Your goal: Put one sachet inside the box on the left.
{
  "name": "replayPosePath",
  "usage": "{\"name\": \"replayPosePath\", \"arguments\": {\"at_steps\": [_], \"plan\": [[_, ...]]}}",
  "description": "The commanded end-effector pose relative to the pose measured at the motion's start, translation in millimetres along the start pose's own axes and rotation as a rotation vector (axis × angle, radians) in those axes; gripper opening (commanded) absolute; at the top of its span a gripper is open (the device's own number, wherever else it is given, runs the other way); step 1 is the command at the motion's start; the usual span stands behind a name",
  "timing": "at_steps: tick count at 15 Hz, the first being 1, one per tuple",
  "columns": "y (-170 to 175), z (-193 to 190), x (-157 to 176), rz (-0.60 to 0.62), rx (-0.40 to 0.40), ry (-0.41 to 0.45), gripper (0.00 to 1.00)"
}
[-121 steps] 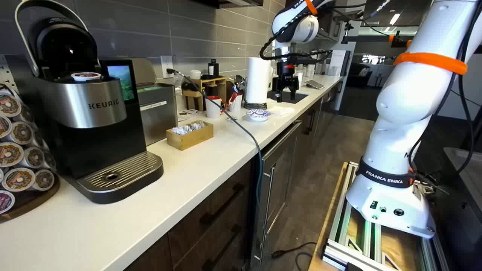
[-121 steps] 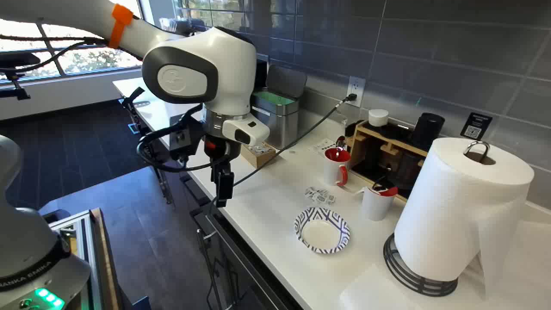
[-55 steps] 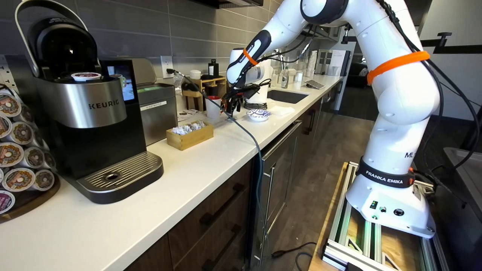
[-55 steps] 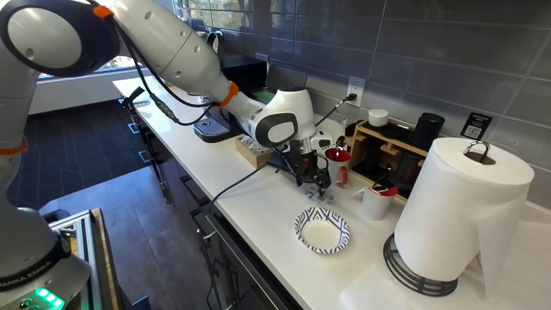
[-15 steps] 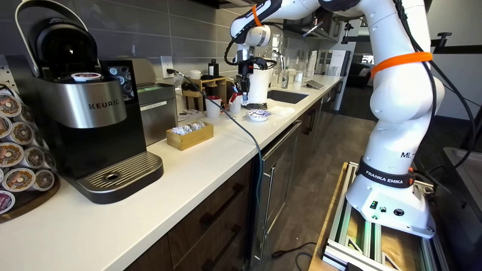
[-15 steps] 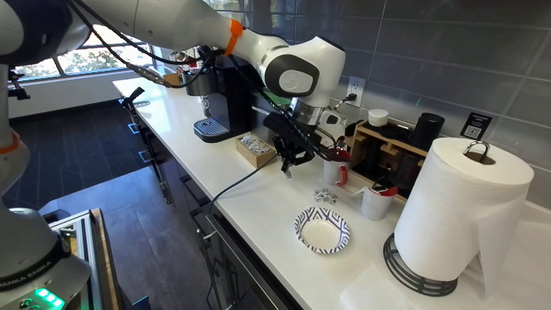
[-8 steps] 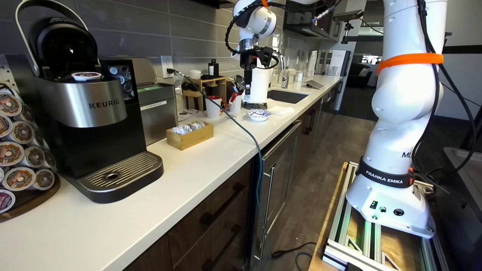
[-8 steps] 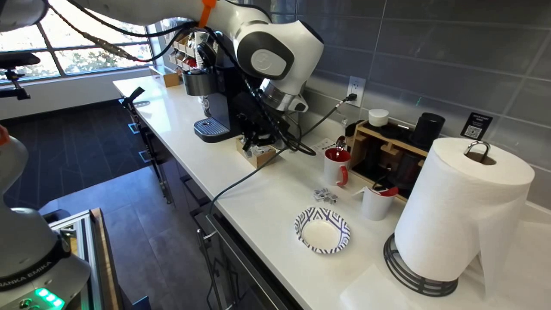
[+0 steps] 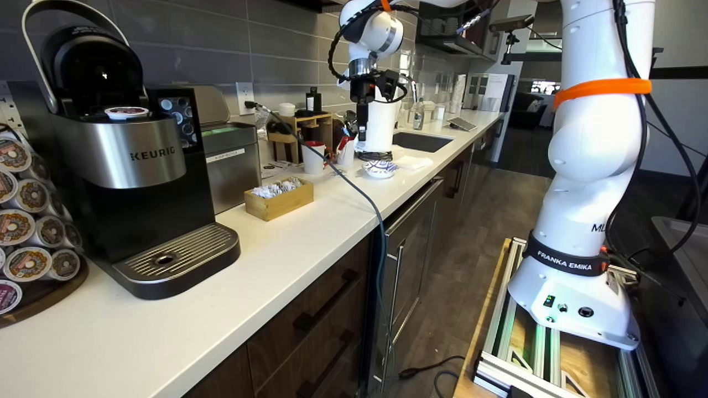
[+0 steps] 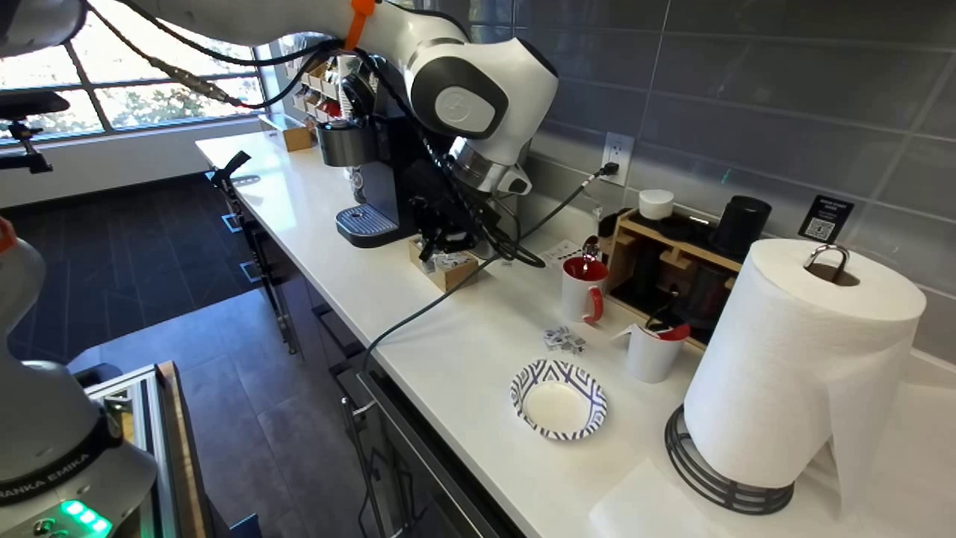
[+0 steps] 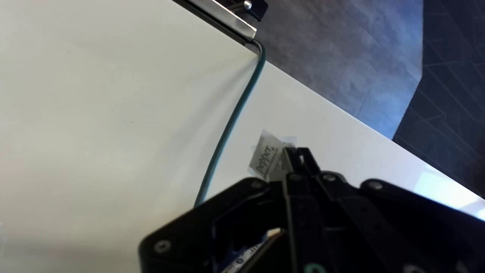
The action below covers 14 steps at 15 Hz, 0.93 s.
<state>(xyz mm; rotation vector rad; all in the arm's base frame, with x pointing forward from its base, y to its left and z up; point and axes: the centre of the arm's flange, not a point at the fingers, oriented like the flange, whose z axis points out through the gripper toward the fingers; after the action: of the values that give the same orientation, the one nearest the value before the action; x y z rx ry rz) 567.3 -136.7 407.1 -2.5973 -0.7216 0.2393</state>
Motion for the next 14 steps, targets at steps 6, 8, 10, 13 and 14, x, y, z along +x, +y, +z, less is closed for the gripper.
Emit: {"name": "replayPosePath", "arguments": {"at_steps": [6, 8, 10, 13, 14], "plan": [[-65, 45, 22, 0.096, 0.124, 0.036, 0.01], [-76, 54, 31, 0.143, 0.173, 0.067, 0.01], [-85, 61, 40, 0.193, 0.202, 0.111, 0.01], [-96, 70, 58, 0.22, 0.198, 0.165, 0.01], [-98, 72, 61, 0.18, 0.178, 0.158, 0.01]]}}
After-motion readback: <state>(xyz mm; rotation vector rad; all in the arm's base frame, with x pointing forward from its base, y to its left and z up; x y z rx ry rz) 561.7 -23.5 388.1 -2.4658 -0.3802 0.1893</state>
